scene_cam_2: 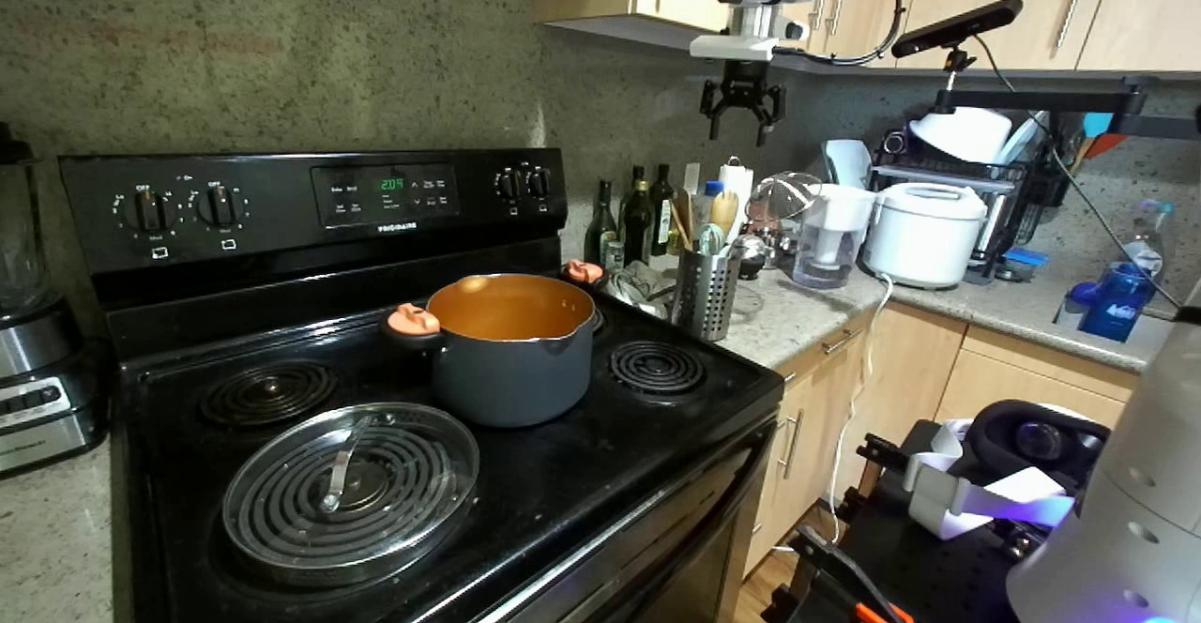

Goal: Pick up the wooden spoon from the pot and put it in the dish dryer

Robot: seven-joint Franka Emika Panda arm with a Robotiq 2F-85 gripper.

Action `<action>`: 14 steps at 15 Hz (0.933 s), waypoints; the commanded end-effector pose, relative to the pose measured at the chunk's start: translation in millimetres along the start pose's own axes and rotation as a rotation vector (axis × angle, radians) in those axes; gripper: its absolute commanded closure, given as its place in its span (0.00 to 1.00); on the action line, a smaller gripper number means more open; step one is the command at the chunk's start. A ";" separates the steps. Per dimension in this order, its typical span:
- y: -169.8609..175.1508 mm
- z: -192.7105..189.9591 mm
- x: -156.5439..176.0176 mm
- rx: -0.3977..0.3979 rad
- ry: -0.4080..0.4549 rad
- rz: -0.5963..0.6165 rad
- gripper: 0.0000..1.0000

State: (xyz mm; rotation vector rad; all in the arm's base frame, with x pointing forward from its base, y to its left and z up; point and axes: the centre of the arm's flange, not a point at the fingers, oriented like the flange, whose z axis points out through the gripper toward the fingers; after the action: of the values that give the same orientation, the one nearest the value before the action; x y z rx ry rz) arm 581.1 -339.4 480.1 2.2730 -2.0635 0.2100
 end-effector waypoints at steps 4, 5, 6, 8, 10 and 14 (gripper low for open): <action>41.2 -49.9 -80.6 0.029 0.062 -0.180 0.00; 44.8 -51.2 -92.2 0.024 0.066 -0.218 0.00; 48.6 -50.1 -105.9 0.018 0.073 -0.257 0.00; 55.8 -49.0 -130.0 0.008 0.075 -0.321 0.00; 62.5 -48.9 -150.7 0.000 0.072 -0.368 0.00; 47.6 -47.0 -152.3 -0.023 0.049 -0.363 0.00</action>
State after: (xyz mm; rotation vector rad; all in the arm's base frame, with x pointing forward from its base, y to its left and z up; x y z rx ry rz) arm 516.9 -187.3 502.6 2.5440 -1.5832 0.2158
